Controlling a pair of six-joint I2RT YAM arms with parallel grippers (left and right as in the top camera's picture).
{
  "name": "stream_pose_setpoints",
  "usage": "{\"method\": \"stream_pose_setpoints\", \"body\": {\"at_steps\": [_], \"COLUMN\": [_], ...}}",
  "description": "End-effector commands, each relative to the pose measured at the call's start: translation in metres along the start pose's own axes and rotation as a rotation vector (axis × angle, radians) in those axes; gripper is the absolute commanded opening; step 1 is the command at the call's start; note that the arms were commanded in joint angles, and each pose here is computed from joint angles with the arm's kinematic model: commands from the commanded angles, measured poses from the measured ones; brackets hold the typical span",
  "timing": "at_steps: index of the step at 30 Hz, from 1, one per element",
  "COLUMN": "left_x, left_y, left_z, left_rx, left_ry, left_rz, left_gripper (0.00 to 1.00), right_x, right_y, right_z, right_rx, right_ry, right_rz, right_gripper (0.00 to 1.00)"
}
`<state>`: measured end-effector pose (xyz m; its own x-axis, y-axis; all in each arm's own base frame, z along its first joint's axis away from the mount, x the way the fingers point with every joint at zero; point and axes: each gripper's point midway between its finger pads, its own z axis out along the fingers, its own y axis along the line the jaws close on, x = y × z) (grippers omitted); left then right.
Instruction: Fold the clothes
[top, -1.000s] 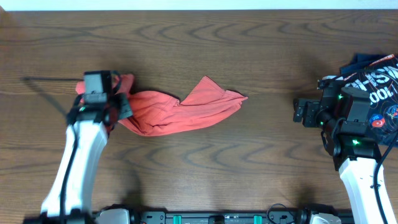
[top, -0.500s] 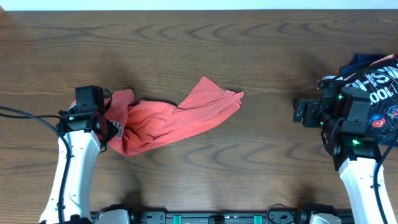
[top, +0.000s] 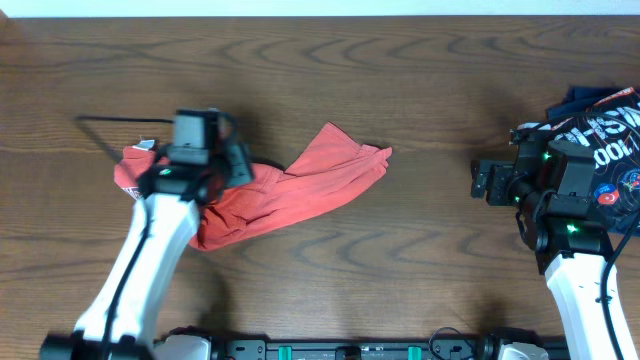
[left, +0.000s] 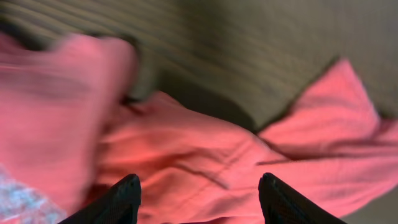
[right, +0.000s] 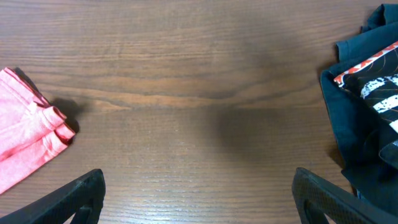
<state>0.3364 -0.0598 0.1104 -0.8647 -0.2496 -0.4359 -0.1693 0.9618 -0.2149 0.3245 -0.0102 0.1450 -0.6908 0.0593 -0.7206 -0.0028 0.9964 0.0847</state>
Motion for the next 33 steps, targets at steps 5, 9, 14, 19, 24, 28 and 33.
{"method": "stream_pose_setpoints", "body": {"at_steps": [5, 9, 14, 19, 24, 28, 33], "left_x": [0.029, 0.029, 0.026, 0.018, -0.01, -0.062, -0.111], "left_y": [-0.047, -0.039, -0.025, -0.018, -0.032, -0.031, 0.027], "left_z": [0.059, 0.087, 0.095, 0.093, 0.067, -0.007, -0.144], "left_rx": [0.058, -0.042, -0.116, -0.171, -0.143, -0.178, -0.309], "left_ry": [0.099, 0.082, 0.071, 0.04, -0.036, -0.182, -0.418], "left_rz": [0.266, 0.308, 0.309, 0.312, 0.302, 0.254, 0.089], "left_gripper": [0.63, 0.63, 0.56, 0.22, 0.06, 0.06, 0.06], "right_x": [-0.008, -0.005, -0.002, -0.002, -0.002, -0.002, 0.0], "right_y": [-0.001, -0.001, -0.001, -0.001, -0.001, 0.008, 0.048], "right_z": [-0.004, -0.004, -0.004, -0.004, -0.004, -0.004, -0.007], "right_rx": [0.001, 0.001, 0.001, 0.001, 0.001, -0.055, -0.285], "right_ry": [-0.016, -0.005, 0.007, 0.008, 0.007, 0.006, 0.016], "right_rz": [0.003, 0.004, 0.006, 0.006, 0.006, 0.001, -0.029], "right_gripper": [0.94, 0.94, 0.94, 0.94, 0.94, 0.98, 0.97]}}
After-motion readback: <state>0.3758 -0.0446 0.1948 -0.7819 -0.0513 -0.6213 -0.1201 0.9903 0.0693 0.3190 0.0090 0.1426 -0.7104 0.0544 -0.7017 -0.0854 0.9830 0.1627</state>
